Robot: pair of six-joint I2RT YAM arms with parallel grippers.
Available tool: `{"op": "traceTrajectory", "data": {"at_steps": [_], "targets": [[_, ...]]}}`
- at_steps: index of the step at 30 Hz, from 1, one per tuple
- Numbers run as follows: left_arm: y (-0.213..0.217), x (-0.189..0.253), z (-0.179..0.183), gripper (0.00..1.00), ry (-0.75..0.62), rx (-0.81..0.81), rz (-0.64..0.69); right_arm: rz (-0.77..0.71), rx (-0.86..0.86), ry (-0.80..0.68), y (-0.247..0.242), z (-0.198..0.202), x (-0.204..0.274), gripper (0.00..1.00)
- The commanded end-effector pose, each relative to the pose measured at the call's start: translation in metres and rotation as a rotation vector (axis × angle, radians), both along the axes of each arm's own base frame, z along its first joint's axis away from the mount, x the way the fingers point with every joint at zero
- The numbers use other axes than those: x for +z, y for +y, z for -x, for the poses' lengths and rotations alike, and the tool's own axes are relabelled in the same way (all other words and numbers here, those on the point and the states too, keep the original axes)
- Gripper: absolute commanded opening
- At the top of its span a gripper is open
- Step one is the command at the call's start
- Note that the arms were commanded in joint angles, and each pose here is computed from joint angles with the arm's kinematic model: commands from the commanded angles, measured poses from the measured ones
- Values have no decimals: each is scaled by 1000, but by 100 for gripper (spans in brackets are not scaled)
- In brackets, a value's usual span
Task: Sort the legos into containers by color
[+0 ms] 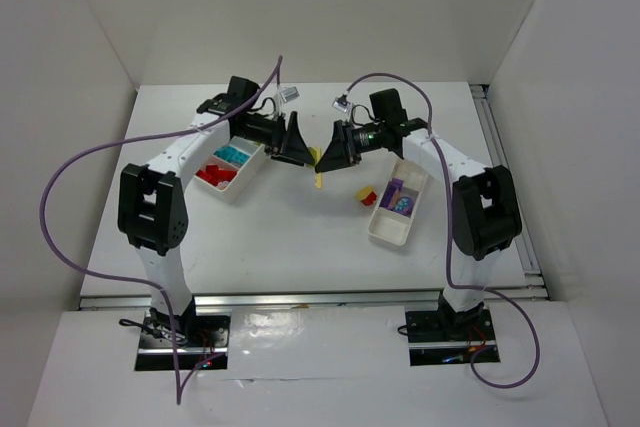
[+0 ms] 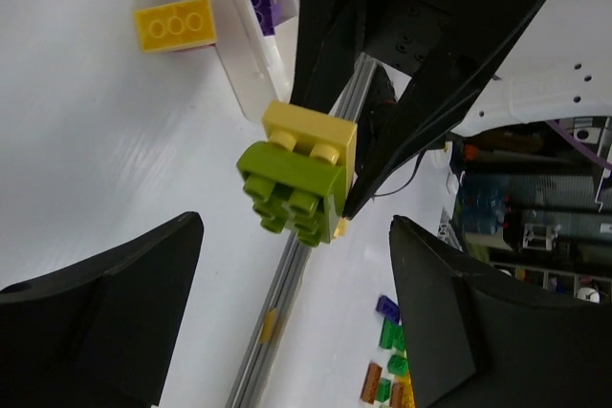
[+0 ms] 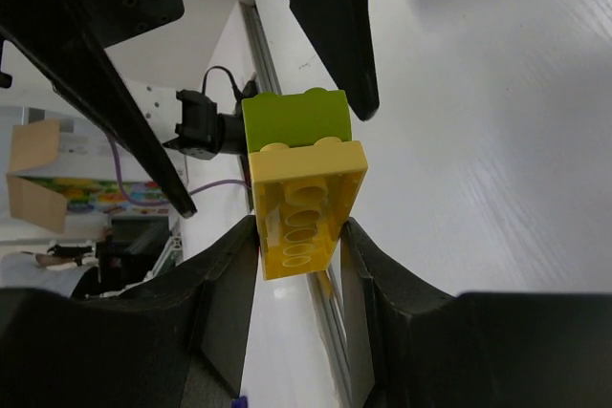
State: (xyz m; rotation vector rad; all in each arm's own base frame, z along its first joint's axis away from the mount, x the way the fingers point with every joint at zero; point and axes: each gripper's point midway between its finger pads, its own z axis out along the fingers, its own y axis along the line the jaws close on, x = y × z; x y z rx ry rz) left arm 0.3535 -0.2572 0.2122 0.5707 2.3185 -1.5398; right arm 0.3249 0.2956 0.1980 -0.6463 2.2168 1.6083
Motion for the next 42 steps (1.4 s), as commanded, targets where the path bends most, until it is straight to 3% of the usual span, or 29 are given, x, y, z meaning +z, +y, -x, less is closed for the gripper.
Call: {"op": "traceTrajectory", "data": {"at_steps": [1, 6, 11, 13, 22, 24, 32, 33, 36, 37, 39, 42], "targets": [[-7, 9, 0, 90, -64, -69, 47, -30, 53, -29, 0, 8, 15, 8], [-10, 20, -1, 87, -92, -98, 86, -24, 53, -11, 0, 10, 12, 8], [-12, 18, 1, 63, -67, -116, 111, -30, 59, -9, 0, 11, 13, 8], [-17, 23, 3, 59, -83, -135, 125, -30, 57, 0, 1, 9, 13, 8], [-25, 25, 10, 58, -65, -171, 157, -39, 63, -7, 1, 9, 14, 8], [-24, 22, 11, 69, -56, -171, 155, -48, 70, -13, 2, 10, 16, 8], [-24, 7, 4, 73, -28, -137, 110, -48, 70, -13, 2, 10, 16, 8], [-24, 9, 5, 70, -26, -142, 117, -48, 70, -13, 2, 10, 16, 8], [-25, 13, 5, 40, -33, -149, 129, -54, 77, -11, 2, 11, 17, 8], [-25, 13, 5, 22, -33, -149, 129, -54, 77, -11, 2, 11, 17, 8], [-25, 16, 4, 0, -41, -149, 131, -54, 77, -11, 2, 11, 17, 8], [-17, 16, -2, 0, -26, -119, 130, -18, 49, 10, 0, 10, 5, 6]]}}
